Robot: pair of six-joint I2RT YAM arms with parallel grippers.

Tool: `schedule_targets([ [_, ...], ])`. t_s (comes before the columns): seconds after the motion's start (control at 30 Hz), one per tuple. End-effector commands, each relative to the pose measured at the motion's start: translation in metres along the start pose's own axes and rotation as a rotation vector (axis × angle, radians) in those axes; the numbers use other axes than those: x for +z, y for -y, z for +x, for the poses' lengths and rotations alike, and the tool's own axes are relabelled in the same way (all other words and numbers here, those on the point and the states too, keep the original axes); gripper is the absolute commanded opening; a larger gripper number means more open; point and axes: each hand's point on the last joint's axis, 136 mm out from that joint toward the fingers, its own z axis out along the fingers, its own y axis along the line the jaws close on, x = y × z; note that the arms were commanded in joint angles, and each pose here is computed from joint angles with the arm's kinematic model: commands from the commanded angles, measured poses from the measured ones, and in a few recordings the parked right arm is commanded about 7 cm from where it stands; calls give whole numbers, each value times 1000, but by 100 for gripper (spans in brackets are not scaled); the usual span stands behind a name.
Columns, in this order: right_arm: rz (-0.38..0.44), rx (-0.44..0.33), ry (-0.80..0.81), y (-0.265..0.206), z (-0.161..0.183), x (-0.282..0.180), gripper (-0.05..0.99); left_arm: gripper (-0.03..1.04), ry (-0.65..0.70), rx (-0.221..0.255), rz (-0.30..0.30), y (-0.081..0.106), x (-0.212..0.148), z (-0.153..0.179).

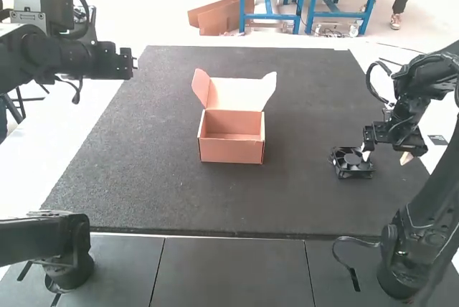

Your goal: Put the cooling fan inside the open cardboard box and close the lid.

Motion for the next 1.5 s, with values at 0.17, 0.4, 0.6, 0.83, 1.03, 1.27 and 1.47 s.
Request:
schedule_targets([
  [0.17, 22, 23, 23, 9, -13, 3, 90, 97, 43, -22, 0, -2, -7, -17],
  [0.4, 38, 32, 5, 13, -12, 12, 90, 97, 46, -20, 1, -1, -7, -20],
  [0.6, 37, 31, -26, 13, -7, 20, 87, 97, 53, -21, 0, -1, -9, -24],
  [0.83, 10, 35, -42, 8, -3, 25, 42, 97, 54, -22, -3, -2, -9, -25],
  [1.03, -44, 31, -44, -3, -1, 26, 4, 97, 49, -21, -3, -2, -9, -24],
  [1.27, -122, 80, 29, -12, -20, 4, -2, 97, 21, -18, -4, -1, -7, -15],
  [1.47, -179, 94, 212, -16, -50, -69, -2, 97, 0, -13, 0, 1, -4, -8],
])
